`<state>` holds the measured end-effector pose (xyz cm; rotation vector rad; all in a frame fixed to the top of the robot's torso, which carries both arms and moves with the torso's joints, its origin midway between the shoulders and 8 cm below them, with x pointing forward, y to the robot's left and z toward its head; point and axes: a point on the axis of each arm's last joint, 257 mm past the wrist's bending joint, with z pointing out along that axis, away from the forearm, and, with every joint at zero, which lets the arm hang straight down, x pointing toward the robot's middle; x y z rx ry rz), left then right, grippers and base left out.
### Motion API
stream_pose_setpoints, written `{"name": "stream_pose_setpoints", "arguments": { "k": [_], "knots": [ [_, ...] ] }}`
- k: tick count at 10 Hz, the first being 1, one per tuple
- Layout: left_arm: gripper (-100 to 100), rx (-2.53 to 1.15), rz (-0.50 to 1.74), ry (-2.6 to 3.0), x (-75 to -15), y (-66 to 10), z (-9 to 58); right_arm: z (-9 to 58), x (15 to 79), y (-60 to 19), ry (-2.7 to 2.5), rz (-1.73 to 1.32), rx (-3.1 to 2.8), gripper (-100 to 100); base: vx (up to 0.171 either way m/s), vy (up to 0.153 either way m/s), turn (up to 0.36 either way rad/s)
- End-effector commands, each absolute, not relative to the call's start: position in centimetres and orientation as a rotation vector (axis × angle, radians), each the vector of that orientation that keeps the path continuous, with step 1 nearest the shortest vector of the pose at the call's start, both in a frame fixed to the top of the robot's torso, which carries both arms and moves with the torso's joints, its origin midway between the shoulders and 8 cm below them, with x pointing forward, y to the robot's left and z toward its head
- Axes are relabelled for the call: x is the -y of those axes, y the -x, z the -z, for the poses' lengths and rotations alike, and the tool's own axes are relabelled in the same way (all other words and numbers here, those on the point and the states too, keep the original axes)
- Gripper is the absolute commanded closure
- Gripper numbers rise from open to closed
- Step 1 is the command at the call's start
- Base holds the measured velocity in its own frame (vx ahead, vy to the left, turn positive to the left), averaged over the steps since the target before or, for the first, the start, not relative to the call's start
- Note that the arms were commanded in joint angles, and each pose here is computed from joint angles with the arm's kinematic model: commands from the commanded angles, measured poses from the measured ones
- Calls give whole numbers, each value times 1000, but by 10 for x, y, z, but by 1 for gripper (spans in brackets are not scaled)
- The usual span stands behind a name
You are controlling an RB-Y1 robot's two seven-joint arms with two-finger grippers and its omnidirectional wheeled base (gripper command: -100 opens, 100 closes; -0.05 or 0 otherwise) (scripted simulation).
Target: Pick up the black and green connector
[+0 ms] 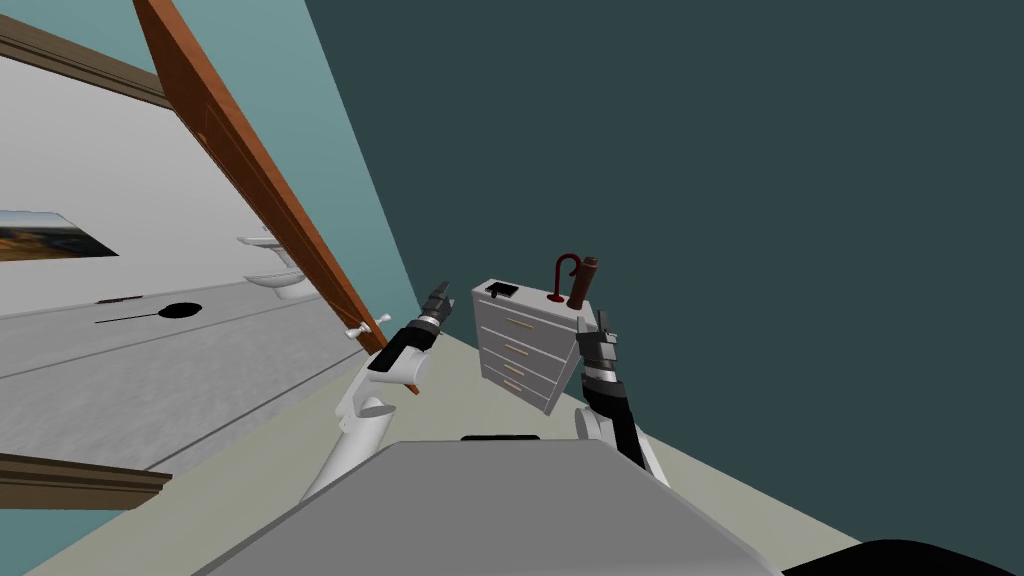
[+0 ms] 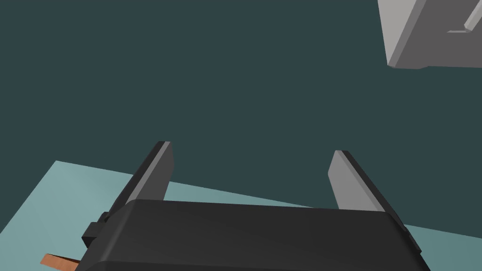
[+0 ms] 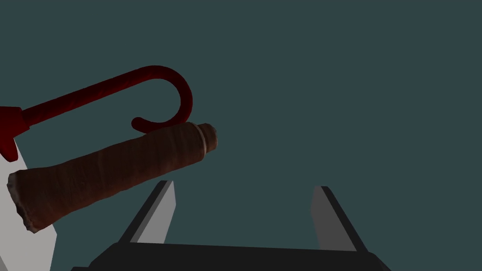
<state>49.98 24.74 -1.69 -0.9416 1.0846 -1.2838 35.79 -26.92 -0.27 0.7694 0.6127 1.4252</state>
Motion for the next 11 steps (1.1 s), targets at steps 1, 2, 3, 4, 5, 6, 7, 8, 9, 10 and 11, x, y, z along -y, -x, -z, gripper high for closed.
{"name": "stream_pose_setpoints", "arguments": {
  "k": [1,2,3,4,5,6,7,8,9,10,11],
  "knots": [
    [-100,-1105,1274,961,-248,-502,22,3,269,-358,-769,-1425,-613,0,-10,5,-4],
    [-100,-1118,1283,964,-242,-510,16,3,269,-358,-769,-1425,-613,0,-14,11,58],
    [-100,-1136,1272,982,-242,-512,22,3,269,-358,-769,-1425,-613,0,-14,11,33],
    [-100,-1146,1266,992,-242,-512,26,3,269,-358,-769,-1425,-613,0,-6,5,-3],
    [-100,-1160,1276,994,-236,-520,20,3,269,-358,-769,-1425,-613,0,-8,9,54],
    [-100,-1182,1262,1016,-236,-522,27,3,269,-358,-769,-1425,-613,0,-8,6,26],
    [-100,-1190,1258,1023,-236,-522,30,3,269,-358,-769,-1425,-613,0,0,0,0],
    [-100,-1202,1269,1024,-230,-530,23,3,269,-358,-769,-1425,-613,0,-6,4,46],
    [-100,-1222,1257,1043,-230,-531,30,3,269,-358,-769,-1425,-613,0,-4,4,23],
    [-100,-1235,1248,1056,-230,-531,34,3,269,-358,-769,-1425,-613,0,0,0,0],
    [-100,-1249,1259,1058,-223,-539,28,3,269,-358,-769,-1425,-613,0,1,3,41]
  ]
}}
